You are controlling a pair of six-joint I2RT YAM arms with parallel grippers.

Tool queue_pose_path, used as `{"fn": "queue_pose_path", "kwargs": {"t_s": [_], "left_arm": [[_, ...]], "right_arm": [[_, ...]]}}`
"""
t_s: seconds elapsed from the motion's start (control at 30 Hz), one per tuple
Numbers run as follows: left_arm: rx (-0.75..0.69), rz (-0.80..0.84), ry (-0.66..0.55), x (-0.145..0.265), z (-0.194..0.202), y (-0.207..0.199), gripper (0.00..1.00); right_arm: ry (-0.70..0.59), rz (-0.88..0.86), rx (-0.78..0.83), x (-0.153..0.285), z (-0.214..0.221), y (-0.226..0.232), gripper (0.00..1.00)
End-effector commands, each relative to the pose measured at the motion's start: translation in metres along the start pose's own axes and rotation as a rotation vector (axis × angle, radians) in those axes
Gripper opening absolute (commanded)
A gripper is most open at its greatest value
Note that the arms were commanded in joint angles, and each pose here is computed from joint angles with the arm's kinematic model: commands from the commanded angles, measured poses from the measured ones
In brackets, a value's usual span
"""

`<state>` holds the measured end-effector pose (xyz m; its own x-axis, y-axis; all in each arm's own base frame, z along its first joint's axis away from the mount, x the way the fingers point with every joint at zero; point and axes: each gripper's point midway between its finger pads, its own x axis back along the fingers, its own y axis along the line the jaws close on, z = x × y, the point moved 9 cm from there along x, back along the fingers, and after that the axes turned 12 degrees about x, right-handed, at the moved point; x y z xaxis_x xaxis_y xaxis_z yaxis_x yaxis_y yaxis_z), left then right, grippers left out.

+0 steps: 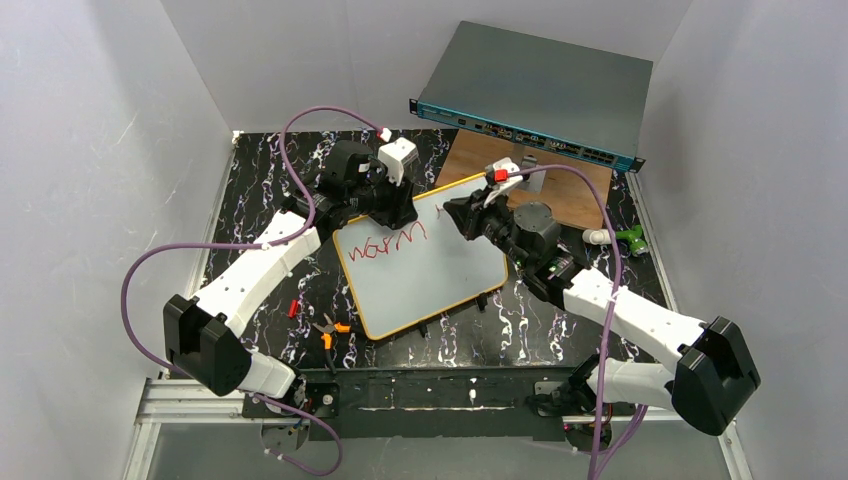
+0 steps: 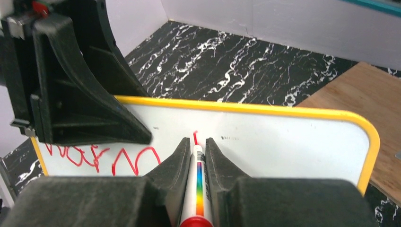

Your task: Write a sentence on the whiteboard

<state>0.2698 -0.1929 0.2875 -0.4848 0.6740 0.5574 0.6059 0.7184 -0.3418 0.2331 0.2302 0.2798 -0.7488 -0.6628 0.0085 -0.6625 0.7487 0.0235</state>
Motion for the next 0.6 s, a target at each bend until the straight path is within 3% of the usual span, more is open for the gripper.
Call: {"fn": "queue_pose_path", "kwargs": {"t_s": [0.0,0.3,0.57], "left_arm": [[-0.04,0.007,-0.089,0.017,-0.015,-0.007,0.0],[-0.044,0.008,-0.096,0.018,-0.017,-0.008,0.0],[-0.042,0.011,-0.096,0.019,-0.015,-0.008,0.0]], "right_arm": [[-0.016,0.013,-0.004,0.007,0.004,-0.002,0.01],[0.062,-0.013,-0.007,0.02,0.031,0.006,0.01],[0.034,-0.002,0.016,0.013,0.016,0.006,0.01]]}}
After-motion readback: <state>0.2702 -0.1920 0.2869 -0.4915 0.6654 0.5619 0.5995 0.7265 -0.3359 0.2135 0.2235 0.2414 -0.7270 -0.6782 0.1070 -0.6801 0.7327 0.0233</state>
